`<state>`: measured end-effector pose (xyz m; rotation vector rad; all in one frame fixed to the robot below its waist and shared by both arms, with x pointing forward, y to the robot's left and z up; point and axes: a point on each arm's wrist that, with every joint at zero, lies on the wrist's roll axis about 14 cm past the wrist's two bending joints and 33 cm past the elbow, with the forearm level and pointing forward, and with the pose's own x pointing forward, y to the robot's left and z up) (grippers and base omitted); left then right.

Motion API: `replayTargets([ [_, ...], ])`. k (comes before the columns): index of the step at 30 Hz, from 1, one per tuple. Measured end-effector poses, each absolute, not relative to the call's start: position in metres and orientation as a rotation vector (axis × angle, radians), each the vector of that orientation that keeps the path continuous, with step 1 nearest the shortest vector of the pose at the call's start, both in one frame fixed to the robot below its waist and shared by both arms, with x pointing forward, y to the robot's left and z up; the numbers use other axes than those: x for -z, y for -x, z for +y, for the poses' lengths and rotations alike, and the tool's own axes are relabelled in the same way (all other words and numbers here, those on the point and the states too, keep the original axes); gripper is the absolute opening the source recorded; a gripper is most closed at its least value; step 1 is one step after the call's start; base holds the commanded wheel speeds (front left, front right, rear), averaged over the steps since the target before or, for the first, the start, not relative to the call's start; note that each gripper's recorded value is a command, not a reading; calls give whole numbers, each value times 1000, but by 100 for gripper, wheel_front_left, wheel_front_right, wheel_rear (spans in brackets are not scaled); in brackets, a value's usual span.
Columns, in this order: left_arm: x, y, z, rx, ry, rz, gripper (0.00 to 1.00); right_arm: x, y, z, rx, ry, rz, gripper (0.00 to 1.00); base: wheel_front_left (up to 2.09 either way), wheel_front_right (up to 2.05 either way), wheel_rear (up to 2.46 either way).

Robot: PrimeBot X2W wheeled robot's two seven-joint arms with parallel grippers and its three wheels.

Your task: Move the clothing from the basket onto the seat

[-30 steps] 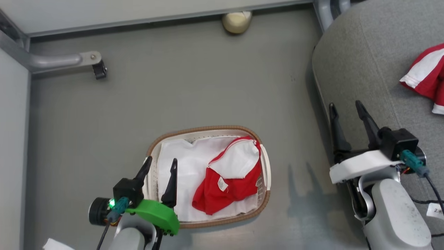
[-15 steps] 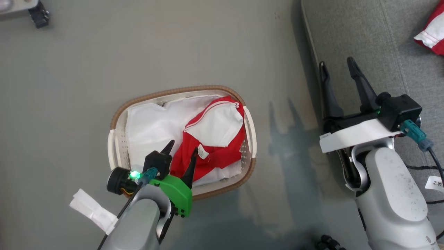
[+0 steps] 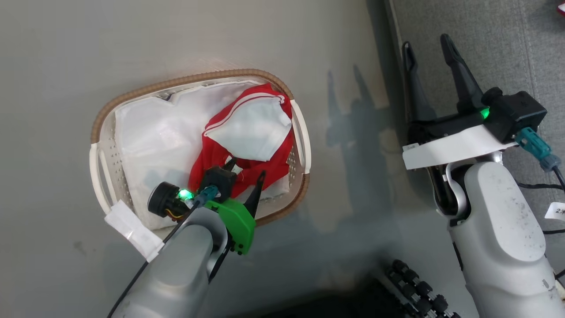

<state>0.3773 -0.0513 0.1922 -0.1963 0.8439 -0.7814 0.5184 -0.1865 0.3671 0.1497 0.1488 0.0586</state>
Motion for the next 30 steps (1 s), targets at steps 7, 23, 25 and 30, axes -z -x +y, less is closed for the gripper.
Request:
replayTargets([
  [7, -172, -371, -66, 846, 190, 887, 100, -348, -520, -194, -44, -133, 183, 100, 0, 0, 0],
  [23, -111, -376, -49, 819, 24, 998, 100, -313, -523, -205, -22, -111, 235, 100, 0, 0, 0],
  [25, -107, -377, -44, 803, -2, 1010, 100, -312, -523, -205, -23, -112, 237, 100, 0, 0, 0],
  [30, -101, -384, -36, 768, -45, 1027, 100, -309, -523, -203, -26, -114, 239, 100, 0, 0, 0],
])
